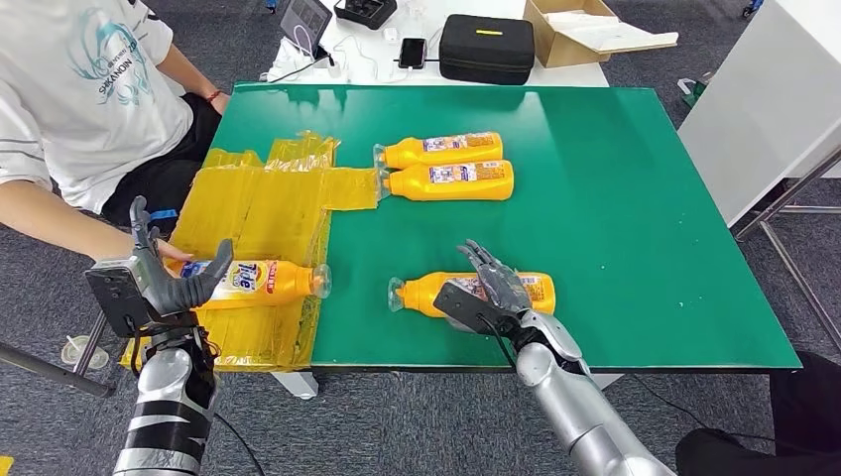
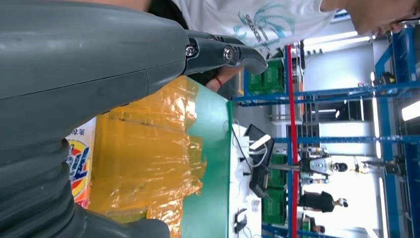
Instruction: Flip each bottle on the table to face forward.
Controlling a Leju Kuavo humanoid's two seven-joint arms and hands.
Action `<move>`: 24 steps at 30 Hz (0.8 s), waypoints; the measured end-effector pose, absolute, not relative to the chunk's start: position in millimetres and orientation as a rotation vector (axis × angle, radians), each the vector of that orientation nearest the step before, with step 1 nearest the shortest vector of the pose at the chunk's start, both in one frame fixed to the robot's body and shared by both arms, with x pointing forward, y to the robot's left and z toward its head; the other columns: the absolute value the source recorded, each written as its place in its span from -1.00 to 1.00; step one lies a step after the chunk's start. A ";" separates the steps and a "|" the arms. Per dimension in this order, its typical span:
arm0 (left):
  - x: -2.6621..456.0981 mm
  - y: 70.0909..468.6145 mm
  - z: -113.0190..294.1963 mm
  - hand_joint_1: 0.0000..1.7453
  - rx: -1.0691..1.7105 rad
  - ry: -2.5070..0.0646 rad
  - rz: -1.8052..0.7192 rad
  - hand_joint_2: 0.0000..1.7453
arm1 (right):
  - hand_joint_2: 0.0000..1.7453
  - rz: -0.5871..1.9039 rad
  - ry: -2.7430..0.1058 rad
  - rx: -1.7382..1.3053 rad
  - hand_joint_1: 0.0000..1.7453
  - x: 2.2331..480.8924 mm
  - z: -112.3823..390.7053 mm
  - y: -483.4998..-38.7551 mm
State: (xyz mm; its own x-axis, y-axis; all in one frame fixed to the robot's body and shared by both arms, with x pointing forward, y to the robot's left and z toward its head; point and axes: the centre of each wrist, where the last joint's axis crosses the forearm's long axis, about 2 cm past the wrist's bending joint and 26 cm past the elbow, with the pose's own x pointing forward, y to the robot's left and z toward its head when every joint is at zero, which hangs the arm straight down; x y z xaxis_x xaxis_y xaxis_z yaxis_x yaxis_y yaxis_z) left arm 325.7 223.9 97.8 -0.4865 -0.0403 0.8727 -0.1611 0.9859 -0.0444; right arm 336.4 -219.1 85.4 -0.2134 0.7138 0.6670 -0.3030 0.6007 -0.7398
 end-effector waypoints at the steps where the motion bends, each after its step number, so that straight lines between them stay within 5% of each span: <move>1: 325.7 223.1 97.6 -1.00 0.139 -2.076 0.142 1.00 | 1.00 0.974 -1.513 -0.354 -1.00 338.1 85.6 -220.5; 24: 327.3 212.7 96.4 -1.00 0.057 -2.067 0.123 1.00 | 1.00 1.269 -1.304 -0.340 -1.00 371.8 103.4 -256.3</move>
State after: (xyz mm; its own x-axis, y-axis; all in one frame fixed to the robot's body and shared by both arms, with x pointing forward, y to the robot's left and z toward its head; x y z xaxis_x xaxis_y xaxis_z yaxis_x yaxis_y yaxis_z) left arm 327.3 212.7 96.4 -0.4786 0.0114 0.8780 -0.0928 0.9937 -0.0635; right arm 371.8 -256.3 103.4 -0.2336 0.8238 0.5166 -0.4934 0.3574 -0.7930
